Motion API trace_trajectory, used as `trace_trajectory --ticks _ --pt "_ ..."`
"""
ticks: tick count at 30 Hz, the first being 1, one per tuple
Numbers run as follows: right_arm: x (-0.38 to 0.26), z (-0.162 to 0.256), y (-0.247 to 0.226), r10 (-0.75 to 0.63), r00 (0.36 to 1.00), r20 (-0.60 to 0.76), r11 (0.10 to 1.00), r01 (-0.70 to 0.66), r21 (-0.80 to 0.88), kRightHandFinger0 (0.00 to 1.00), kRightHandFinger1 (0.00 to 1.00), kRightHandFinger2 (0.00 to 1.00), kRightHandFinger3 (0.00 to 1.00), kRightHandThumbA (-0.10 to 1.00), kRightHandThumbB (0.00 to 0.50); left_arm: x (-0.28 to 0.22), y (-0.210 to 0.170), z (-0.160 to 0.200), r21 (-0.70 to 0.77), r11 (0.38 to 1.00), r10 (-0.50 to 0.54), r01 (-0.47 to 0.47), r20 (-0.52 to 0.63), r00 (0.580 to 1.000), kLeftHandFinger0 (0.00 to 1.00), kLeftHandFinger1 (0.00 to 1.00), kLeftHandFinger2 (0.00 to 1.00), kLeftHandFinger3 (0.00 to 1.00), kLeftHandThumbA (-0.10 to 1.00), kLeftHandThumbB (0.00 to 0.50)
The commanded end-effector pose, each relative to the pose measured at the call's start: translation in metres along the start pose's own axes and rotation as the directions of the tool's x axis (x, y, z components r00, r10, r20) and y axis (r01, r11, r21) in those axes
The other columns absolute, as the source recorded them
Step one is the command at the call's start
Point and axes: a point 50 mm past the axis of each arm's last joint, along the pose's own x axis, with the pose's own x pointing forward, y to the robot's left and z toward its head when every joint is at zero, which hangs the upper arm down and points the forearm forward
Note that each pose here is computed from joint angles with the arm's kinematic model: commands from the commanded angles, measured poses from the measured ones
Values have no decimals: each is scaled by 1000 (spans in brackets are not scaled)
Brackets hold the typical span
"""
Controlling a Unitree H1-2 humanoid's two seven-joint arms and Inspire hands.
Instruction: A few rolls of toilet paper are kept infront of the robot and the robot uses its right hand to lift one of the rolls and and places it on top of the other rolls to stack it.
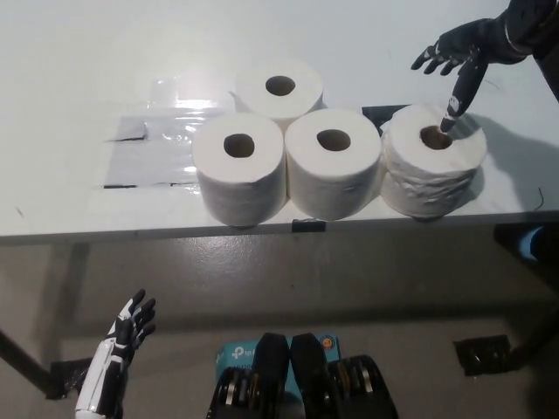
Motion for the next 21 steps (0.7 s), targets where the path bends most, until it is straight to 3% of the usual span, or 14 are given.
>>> trace_trajectory --ticks 1,6,10,15,21 --pt "-23 14 -30 -95 995 36 995 95 -15 1000 1000 1000 1000 1000 367 0 6 11 21 1000 -14 13 56 998 1000 1000 1000 1000 1000 138" --pt "-21 13 -29 -106 994 32 994 106 1 1000 1000 1000 1000 1000 367 2 5 13 25 1000 -12 11 57 998 1000 1000 1000 1000 1000 157" --pt "-13 12 -22 -116 993 14 993 116 5 1000 1000 1000 1000 1000 415 1 4 11 14 1000 -16 16 59 998 1000 1000 1000 1000 1000 136" --pt "-6 9 -15 -133 991 19 991 133 -21 1000 1000 1000 1000 1000 362 0 4 12 15 1000 -16 15 66 998 1000 1000 1000 1000 1000 145" --pt "0 6 -9 -144 990 6 989 144 -16 1000 1000 1000 1000 1000 368 1 4 12 24 1000 -18 16 63 998 1000 1000 1000 1000 1000 149"
